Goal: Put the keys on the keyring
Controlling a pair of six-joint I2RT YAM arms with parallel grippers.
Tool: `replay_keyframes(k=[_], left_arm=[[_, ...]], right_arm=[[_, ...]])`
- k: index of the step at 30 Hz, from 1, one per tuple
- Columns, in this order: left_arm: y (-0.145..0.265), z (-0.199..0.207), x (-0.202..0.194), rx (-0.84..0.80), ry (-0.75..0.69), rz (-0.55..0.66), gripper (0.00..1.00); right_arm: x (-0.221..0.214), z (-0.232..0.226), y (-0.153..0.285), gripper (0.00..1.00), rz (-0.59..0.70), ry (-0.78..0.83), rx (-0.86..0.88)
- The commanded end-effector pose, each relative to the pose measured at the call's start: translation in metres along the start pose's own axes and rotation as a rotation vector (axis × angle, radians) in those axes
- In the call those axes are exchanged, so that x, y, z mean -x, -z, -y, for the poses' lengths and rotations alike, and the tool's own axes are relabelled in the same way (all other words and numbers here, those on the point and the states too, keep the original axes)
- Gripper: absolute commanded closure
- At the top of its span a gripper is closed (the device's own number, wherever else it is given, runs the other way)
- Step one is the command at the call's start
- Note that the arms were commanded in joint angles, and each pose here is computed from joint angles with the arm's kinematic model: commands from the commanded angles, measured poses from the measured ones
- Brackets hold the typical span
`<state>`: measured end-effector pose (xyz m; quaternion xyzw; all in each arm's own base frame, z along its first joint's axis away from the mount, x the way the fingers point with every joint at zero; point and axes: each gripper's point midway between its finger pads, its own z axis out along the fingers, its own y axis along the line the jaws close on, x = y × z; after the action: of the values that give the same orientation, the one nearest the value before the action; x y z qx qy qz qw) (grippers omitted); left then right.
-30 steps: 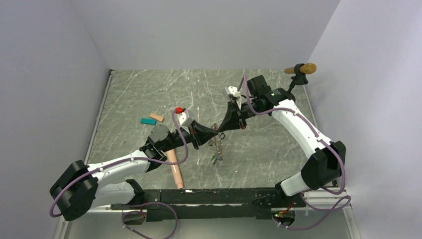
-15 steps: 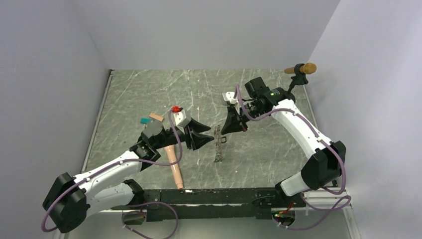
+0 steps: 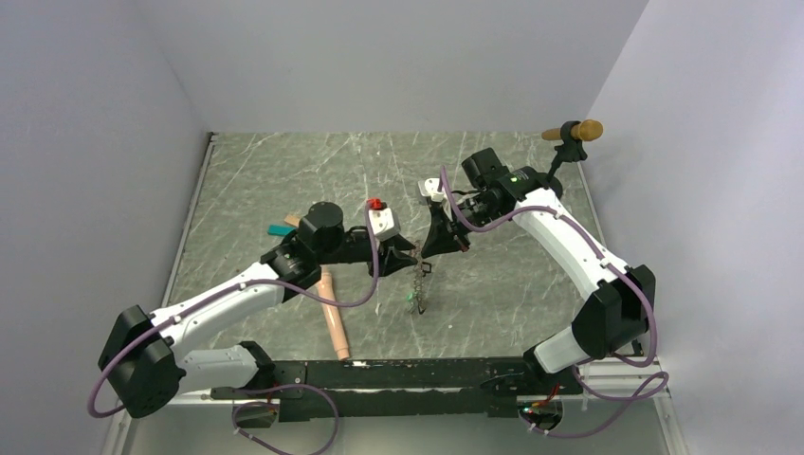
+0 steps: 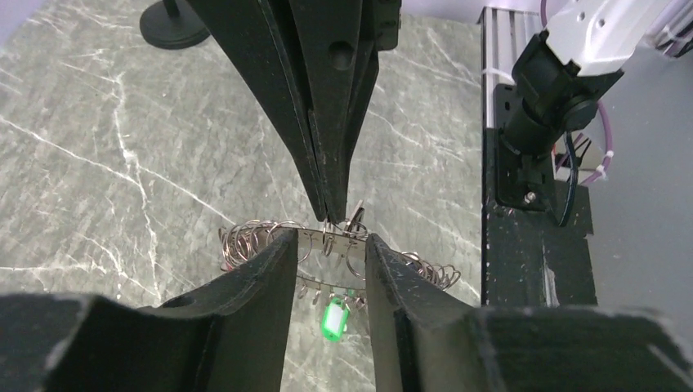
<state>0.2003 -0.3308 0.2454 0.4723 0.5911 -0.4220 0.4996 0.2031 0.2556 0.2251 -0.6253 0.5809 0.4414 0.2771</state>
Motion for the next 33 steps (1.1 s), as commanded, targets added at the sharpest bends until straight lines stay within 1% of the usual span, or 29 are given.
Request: replay_keyframes(k=[1, 7, 10, 13, 14, 19, 21, 22, 26, 30, 33], left_arm=[[-0.006, 0.005, 0.006, -0.039, -0.039, -0.015, 0.62], [-0.009, 0.002, 0.006, -0.029, -0.031, -0.024, 0.73], [-0.010, 0.001, 0.007, -0.028, -0.027, -0.022, 0.86], [-0.011, 0.001, 0.006, -0.026, -0.020, -0.026, 0.95], [-0.011, 0.001, 0.005, -0.025, -0.019, -0.029, 1.00], [-0.011, -0.002, 0.000, -0.005, -0.012, -0.047, 1.00], [-0.008, -0.006, 0.003, 0.036, -0.008, -0.012, 1.00], [-0.005, -0.008, 0.008, 0.062, -0.004, 0.025, 1.00], [0.006, -0.009, 0.023, 0.135, 0.063, 0.182, 1.00], [0.015, -0.009, 0.037, 0.164, 0.114, 0.320, 1.00], [0.018, -0.009, 0.045, 0.169, 0.135, 0.384, 1.00]], right_arm=[[0.020, -0.001, 0.004, 1.00, 0.045, 0.056, 0.002], [0.021, -0.003, 0.004, 1.00, 0.051, 0.060, 0.009], [0.021, -0.003, 0.004, 1.00, 0.051, 0.061, 0.011], [0.021, -0.004, 0.004, 1.00, 0.053, 0.061, 0.014], [0.021, -0.004, 0.003, 1.00, 0.054, 0.061, 0.016], [0.024, -0.006, 0.003, 1.00, 0.065, 0.065, 0.025], [0.024, -0.007, 0.003, 1.00, 0.072, 0.063, 0.028], [0.024, -0.007, 0.002, 1.00, 0.074, 0.059, 0.030], [0.025, -0.007, 0.001, 0.90, 0.087, 0.049, 0.037], [0.026, -0.008, 0.000, 0.87, 0.104, 0.040, 0.048], [0.026, -0.007, -0.001, 0.85, 0.106, 0.036, 0.045]])
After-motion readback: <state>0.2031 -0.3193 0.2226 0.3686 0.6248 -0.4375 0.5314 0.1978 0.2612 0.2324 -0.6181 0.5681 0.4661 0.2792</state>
